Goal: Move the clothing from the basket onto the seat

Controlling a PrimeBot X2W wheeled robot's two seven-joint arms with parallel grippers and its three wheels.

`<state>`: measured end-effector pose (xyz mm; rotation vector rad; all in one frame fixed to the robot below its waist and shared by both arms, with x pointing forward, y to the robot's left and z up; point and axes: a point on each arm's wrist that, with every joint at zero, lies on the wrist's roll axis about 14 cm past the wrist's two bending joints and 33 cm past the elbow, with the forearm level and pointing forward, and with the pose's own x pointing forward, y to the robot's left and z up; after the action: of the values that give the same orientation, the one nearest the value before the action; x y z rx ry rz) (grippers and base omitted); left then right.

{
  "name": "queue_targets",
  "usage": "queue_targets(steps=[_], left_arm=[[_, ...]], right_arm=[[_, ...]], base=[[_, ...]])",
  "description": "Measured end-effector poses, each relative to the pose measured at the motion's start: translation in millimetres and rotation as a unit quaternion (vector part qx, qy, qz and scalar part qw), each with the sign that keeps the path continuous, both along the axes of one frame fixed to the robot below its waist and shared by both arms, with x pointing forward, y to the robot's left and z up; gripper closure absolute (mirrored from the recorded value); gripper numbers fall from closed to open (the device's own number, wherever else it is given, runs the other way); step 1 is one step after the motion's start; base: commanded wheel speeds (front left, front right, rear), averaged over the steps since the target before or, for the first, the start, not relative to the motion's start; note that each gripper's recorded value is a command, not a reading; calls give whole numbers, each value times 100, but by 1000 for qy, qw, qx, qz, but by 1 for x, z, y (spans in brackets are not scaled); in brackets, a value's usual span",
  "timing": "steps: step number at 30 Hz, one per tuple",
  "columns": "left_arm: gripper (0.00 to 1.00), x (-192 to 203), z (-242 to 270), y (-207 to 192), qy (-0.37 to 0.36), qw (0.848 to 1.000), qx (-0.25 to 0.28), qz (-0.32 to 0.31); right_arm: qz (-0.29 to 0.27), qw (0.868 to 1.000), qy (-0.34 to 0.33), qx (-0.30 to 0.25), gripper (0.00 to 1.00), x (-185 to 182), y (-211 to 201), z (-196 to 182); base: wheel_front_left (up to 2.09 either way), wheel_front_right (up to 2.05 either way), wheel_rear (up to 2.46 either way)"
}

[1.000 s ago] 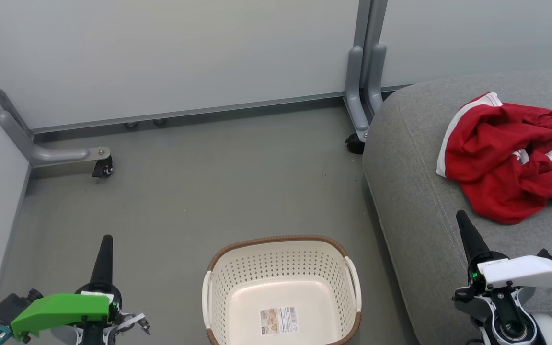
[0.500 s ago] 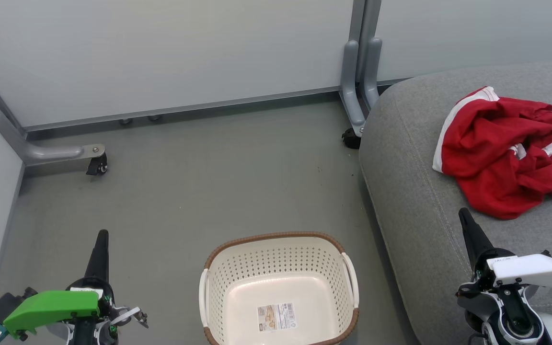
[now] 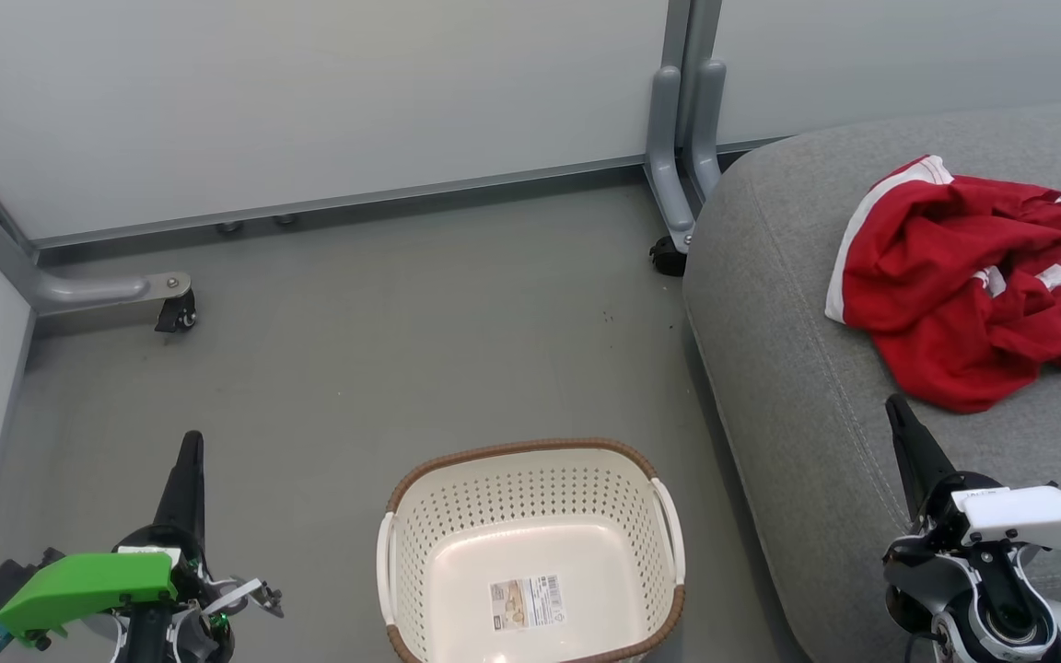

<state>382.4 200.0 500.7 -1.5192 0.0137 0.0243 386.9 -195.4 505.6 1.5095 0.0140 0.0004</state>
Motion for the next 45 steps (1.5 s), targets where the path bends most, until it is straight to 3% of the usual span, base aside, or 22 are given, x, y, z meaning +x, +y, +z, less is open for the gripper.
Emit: queue_targets(steps=[10, 45], left_arm=[[100, 5, 3, -1, -5, 1000, -28, -4], [100, 5, 4, 0, -7, 1000, -28, -3]], right_arm=[[-5, 1000, -1, 31, 100, 1, -5, 0], [-5, 999, -1, 31, 100, 1, -5, 0]], base=[[0, 0, 0], [0, 0, 0]])
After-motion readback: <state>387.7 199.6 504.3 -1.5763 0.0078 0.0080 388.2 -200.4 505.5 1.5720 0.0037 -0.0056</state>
